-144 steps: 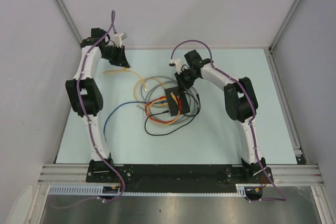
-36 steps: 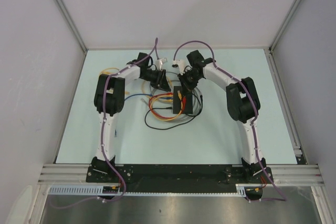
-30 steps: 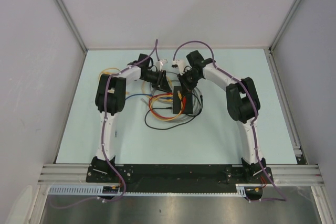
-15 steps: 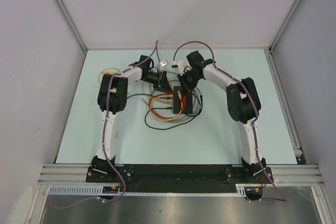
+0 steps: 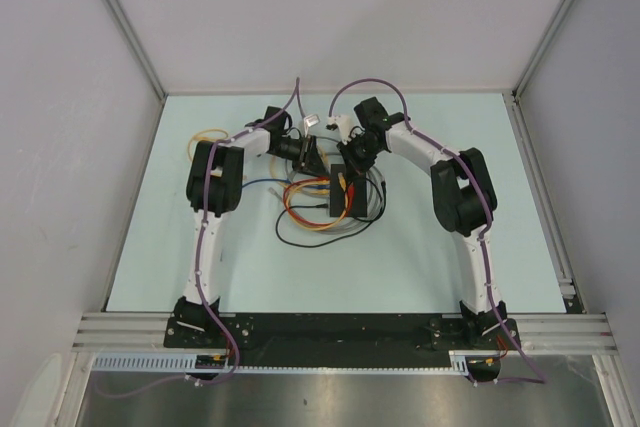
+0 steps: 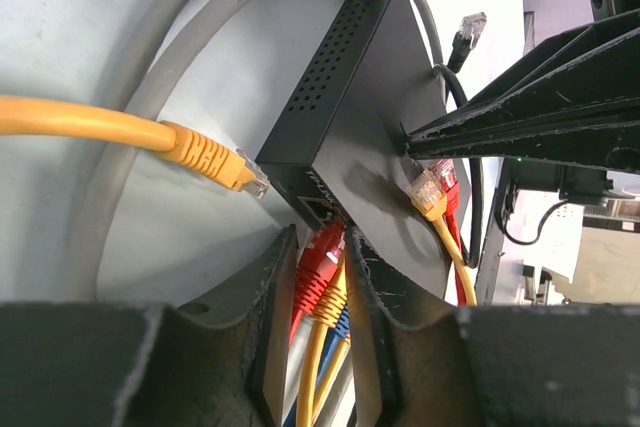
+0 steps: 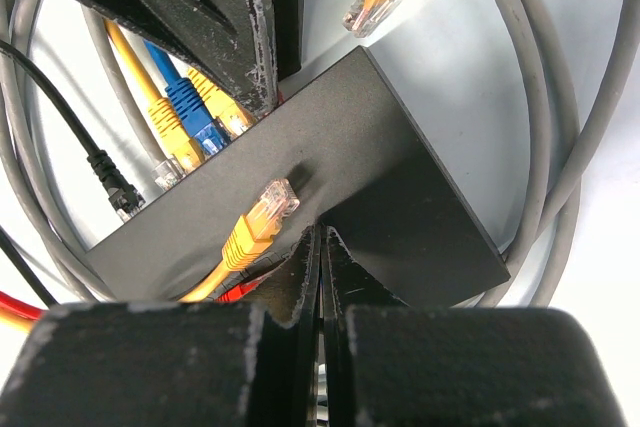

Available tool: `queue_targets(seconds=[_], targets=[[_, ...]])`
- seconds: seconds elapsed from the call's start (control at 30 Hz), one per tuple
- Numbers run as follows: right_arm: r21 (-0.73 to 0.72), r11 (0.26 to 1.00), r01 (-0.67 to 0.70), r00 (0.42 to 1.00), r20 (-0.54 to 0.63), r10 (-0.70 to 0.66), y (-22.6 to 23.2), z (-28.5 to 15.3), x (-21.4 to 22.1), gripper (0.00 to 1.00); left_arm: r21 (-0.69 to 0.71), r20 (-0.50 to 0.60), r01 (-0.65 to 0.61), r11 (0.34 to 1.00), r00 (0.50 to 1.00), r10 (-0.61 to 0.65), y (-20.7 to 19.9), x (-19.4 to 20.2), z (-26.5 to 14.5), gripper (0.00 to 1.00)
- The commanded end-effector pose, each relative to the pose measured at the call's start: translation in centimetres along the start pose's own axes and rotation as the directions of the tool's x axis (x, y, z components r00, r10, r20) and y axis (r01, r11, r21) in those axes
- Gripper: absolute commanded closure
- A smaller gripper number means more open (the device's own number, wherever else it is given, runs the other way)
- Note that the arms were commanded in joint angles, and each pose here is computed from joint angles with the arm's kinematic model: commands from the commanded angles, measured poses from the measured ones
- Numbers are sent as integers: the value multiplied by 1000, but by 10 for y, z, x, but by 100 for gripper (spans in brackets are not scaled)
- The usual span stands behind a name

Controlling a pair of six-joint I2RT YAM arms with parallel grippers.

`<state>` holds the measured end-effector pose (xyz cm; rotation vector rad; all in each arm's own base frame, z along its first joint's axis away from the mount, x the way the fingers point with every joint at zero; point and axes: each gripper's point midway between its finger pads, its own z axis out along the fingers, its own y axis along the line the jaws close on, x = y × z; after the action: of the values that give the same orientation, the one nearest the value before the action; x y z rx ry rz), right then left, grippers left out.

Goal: Pull the plug from the switch port

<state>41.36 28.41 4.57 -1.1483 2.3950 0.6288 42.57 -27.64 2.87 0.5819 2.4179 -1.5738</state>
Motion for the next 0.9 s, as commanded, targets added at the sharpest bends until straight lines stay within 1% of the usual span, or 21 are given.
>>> queue_targets(seconds=[0.0,0.3,0.37,0.4,0.43,0.47,0.5,0.57,0.77,0.8,0.83,0.87], targets=[[18,999,-40,974,-222,43,0,22,69,100,76,-5,-26,997,1000,27,-12,-3,5,70],[20,999,-37,974,-224,40,1,23,69,100,103,-10,-31,994,999,32,-15,-2,7,72],[20,999,-37,973,-225,41,0,24,70,100,111,-15,-37,993,999,38,-17,-2,8,68],[22,999,-36,974,-224,40,0,24,70,100,107,-18,-41,993,999,43,-17,-2,9,62],[22,999,-35,974,-224,39,0,24,70,100,109,-23,-37,993,999,40,-18,-1,10,62],[22,999,-36,974,-224,40,0,23,69,100,110,-24,-38,993,999,41,-18,-1,11,63],[22,999,-34,974,-223,38,0,23,69,100,113,-24,-38,993,999,41,-18,-1,11,67],[22,999,-34,973,-227,38,0,24,70,100,116,-24,-39,992,999,42,-19,-1,11,71],[26,999,-31,973,-227,36,0,24,70,100,142,-29,-36,989,999,41,-24,1,9,78],[26,999,-31,973,-227,36,0,24,70,100,143,-27,-58,988,998,62,-24,1,9,79],[24,999,-32,973,-228,37,1,25,71,100,143,-29,-57,988,998,61,-23,2,9,78],[27,999,-31,973,-228,36,0,24,70,100,141,-31,-54,989,998,59,-23,3,9,75]])
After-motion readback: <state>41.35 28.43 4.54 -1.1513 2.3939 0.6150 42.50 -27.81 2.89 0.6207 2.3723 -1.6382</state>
